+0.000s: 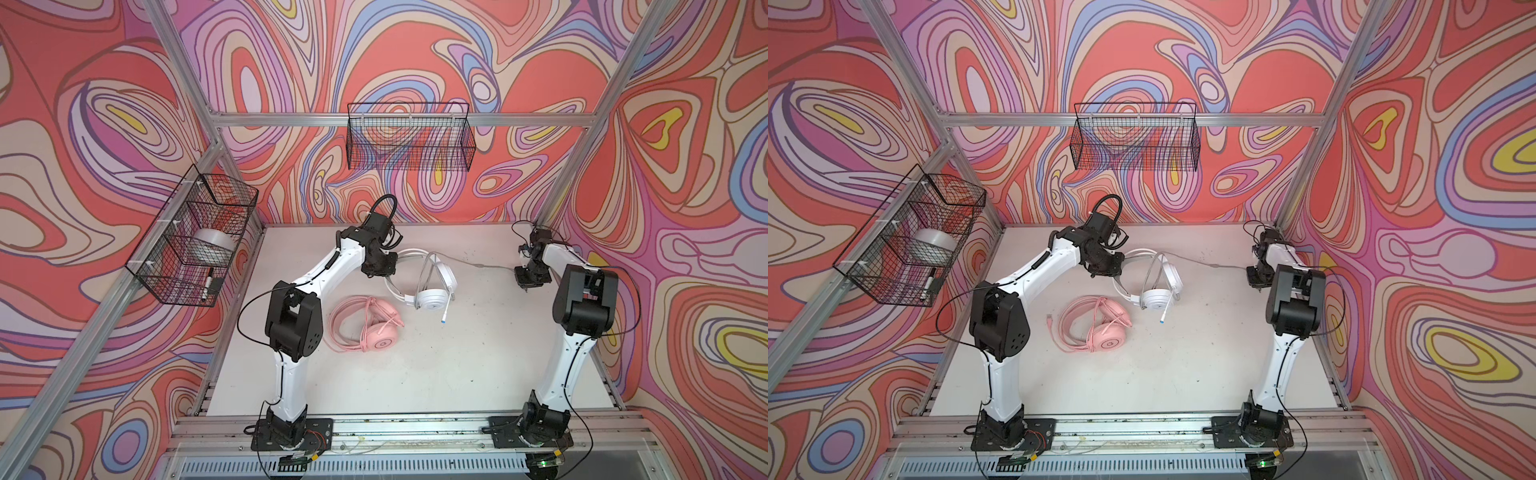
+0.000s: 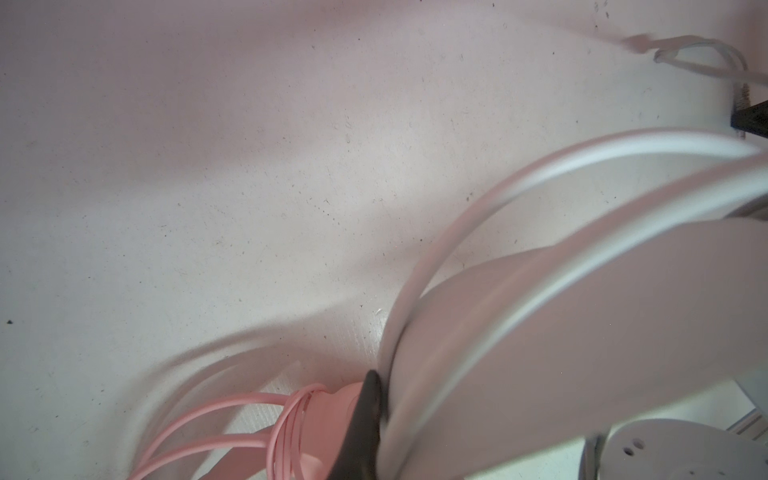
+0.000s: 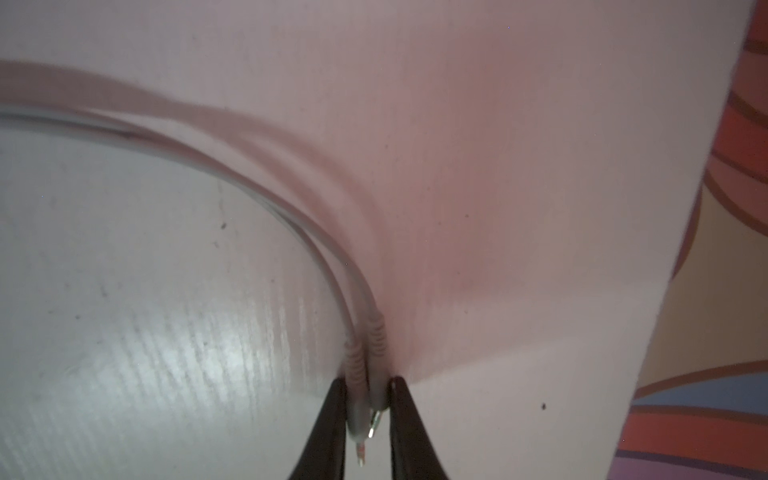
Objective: Wrap the headphones
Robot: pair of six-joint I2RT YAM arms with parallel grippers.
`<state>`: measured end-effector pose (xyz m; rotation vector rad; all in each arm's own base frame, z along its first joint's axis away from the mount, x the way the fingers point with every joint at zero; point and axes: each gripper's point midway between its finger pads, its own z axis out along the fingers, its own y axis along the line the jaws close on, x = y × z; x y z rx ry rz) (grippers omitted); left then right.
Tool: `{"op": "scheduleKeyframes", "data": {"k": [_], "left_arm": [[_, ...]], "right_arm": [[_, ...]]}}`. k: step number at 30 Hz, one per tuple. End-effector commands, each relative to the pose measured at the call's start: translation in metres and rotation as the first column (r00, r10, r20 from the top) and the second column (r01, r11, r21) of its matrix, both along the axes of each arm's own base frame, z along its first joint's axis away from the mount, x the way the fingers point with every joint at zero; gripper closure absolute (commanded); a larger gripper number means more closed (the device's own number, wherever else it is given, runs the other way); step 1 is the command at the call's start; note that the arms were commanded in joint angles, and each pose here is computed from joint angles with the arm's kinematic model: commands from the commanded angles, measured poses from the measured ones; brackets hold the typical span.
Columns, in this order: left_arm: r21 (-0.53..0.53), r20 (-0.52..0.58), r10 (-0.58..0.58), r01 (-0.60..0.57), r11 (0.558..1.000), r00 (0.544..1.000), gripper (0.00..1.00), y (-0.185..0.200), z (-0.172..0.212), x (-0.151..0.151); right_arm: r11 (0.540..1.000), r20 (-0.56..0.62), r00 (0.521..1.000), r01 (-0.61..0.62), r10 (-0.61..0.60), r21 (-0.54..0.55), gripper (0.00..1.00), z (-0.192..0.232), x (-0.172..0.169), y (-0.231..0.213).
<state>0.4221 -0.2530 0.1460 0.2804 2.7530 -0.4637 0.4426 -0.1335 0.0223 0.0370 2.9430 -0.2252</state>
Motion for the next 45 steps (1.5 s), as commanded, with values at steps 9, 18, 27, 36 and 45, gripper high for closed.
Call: {"op": "scheduleKeyframes", "data": {"k": [9,18,27,36,45], "left_arm": [[-0.137,-0.029,0.06,-0.063,0.989,0.998,1.0,-0.011,0.023,0.008],[-0.305,-0.075,0.19,-0.204,0.93,0.979,1.0,-0.001,0.04,0.03],[-0.307,-0.076,0.253,-0.264,0.914,0.964,1.0,0.006,0.042,0.041],[-0.272,-0.095,0.239,-0.256,0.928,0.966,1.0,0.01,0.028,0.034],[-0.248,-0.091,0.231,-0.247,0.937,0.969,1.0,0.014,0.024,0.033]], "right_arm": [[0.985,0.136,0.99,-0.058,0.035,0.165,1.0,0.019,-0.002,0.058],[0.949,0.245,0.96,-0.199,0.138,0.243,1.0,0.058,-0.02,0.156],[0.95,0.29,0.945,-0.221,0.153,0.22,1.0,0.087,-0.049,0.179],[0.983,0.155,0.973,-0.177,0.169,0.041,0.69,0.072,-0.038,0.126],[0.963,0.014,0.963,-0.27,0.27,0.015,0.55,0.029,-0.022,0.102]]}}
